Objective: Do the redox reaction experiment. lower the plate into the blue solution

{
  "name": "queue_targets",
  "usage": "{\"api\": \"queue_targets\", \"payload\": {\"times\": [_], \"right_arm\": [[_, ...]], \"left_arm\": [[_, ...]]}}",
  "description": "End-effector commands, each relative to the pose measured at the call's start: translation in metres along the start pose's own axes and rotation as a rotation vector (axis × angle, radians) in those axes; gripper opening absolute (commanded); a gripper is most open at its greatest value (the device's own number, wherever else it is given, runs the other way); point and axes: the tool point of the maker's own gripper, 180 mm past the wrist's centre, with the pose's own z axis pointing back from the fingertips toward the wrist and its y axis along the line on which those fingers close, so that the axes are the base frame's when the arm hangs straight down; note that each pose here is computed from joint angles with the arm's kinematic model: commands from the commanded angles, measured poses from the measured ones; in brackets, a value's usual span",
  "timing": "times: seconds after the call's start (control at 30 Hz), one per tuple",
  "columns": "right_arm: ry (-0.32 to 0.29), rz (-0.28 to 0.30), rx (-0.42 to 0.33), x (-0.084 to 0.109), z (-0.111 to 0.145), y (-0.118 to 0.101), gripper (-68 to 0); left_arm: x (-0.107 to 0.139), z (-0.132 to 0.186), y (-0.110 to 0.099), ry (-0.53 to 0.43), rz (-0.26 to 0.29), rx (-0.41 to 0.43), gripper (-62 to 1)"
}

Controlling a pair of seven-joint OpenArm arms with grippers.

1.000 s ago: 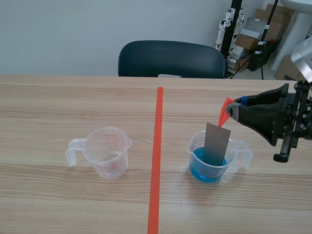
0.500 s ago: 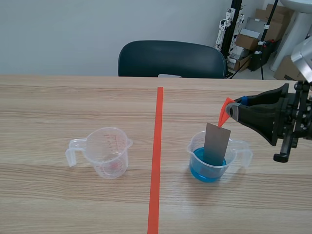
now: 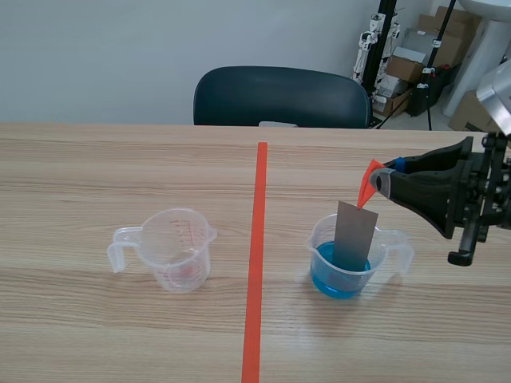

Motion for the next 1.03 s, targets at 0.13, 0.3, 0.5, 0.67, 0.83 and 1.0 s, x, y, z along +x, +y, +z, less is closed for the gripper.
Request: {"api": "queue_targets", "payload": {"times": [0.13,0.3,0.5,0.67,0.83,1.0], "right_arm": [[-0.029,0.023,-0.006,0.0117,0.001,-0.0052,-67.3],[-0.029,0.023,-0.006,0.0117,0.001,-0.0052,-67.3],[-0.029,0.023,-0.006,0.0117,0.001,-0.0052,-67.3],[-0.029,0.023,-0.006,0.0117,0.001,-0.0052,-67.3],[-0.029,0.023,-0.006,0.0117,0.001,-0.0052,-67.3],[-0.029,0.023,-0.006,0.0117,0.001,-0.0052,-67.3]], "left_arm": [[0.0108,-0.001,-0.0007,-0.056,0.004,0.005,-11.8],[0.0123,-0.0008,0.0023,-0.064,0.004,0.021,-11.8],[0.0123,-0.0008,0.0022,-0.064,0.004,0.021,-11.8],[0.0122,-0.0007,0.0022,-0.064,0.004,0.02,-11.8],[0.0121,-0.0006,0.0021,-0.063,0.004,0.02,-11.8],[0.0122,-0.0007,0.0022,-0.064,0.004,0.02,-11.8]]}}
